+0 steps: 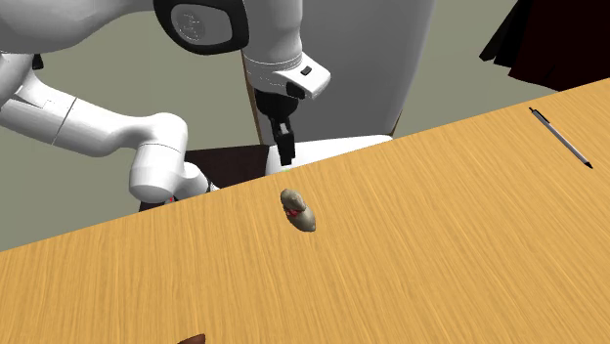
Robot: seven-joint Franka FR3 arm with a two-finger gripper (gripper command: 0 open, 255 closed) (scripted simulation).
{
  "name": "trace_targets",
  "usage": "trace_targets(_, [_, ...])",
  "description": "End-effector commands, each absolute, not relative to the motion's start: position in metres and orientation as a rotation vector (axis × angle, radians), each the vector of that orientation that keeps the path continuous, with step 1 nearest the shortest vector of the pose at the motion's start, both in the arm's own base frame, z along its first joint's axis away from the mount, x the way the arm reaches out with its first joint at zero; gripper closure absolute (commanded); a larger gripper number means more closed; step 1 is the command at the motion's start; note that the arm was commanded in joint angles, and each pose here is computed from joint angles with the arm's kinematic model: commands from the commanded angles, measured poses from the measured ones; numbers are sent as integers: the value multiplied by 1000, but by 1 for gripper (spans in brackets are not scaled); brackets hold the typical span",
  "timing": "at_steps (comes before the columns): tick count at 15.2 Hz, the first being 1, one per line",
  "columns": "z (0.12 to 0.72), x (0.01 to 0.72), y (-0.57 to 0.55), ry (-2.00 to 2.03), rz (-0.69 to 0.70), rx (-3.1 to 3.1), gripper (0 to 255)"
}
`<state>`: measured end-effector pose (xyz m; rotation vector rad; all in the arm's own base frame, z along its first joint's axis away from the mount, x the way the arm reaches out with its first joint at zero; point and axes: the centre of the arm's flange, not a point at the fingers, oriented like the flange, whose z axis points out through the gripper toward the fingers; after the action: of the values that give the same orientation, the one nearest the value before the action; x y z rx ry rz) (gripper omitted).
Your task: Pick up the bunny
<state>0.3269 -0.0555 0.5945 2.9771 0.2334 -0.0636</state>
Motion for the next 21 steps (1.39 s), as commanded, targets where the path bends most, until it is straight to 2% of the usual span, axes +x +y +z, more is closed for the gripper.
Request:
trace_targets(1, [607,332,-78,234,-56,2964,0])
trace_targets(11, [666,347,-183,232,-15,2903,0])
trace_targets(21, [626,347,-183,232,-15,2903,0])
